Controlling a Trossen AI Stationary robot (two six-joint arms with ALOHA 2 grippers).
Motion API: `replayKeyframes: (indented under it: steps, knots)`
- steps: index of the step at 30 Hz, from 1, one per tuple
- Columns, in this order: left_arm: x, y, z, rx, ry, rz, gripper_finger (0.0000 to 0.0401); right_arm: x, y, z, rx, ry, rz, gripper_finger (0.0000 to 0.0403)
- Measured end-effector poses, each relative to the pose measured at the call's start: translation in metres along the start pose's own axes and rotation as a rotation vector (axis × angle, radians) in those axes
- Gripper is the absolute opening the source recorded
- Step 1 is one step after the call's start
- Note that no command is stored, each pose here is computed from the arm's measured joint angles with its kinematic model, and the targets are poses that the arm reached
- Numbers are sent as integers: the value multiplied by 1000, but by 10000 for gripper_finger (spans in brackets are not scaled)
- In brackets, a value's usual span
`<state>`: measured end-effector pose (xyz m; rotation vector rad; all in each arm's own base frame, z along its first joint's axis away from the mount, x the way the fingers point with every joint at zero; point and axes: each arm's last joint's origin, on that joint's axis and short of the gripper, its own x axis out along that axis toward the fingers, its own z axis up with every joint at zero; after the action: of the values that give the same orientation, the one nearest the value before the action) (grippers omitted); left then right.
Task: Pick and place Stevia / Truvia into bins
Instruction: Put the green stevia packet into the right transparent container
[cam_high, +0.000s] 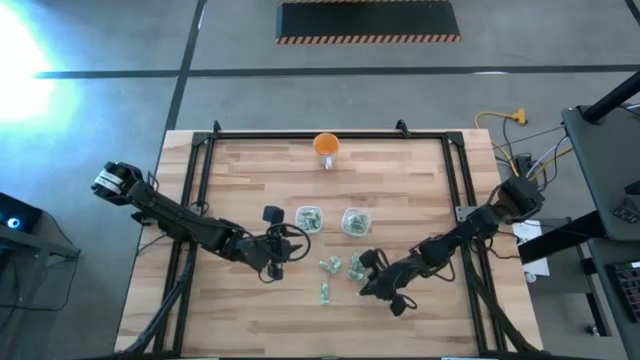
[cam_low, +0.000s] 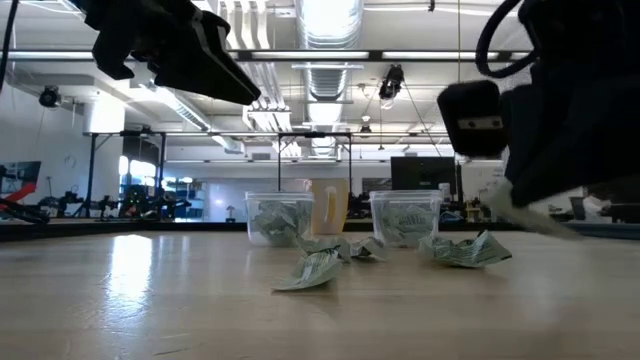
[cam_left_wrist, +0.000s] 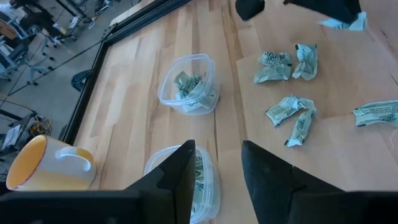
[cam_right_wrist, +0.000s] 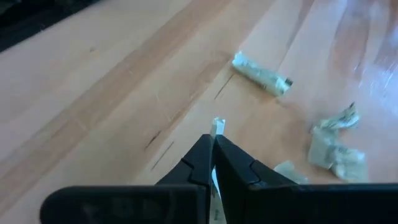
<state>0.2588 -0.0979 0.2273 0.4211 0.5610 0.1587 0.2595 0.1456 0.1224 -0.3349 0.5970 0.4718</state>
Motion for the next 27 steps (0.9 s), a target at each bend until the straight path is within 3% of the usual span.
replayKeyframes:
  steps: [6, 13, 16, 22, 27]
  knots:
    - [0, 0, 0, -1, -1, 0, 114, -21, -6, 19, -100, -69, -78, 9]
    - [0, 0, 0, -1, -2, 0, 114, -55, -32, 34, -168, -41, -400, 9]
    - [0, 0, 1, -3, -6, 0, 114, -65, -50, 35, -155, -42, -474, 9]
    - [0, 0, 1, -4, -7, 0, 114, -69, -91, 22, -70, -14, -517, 9]
    - [0, 0, 1, -3, -6, 0, 114, -64, -109, 3, 6, 49, -514, 9]
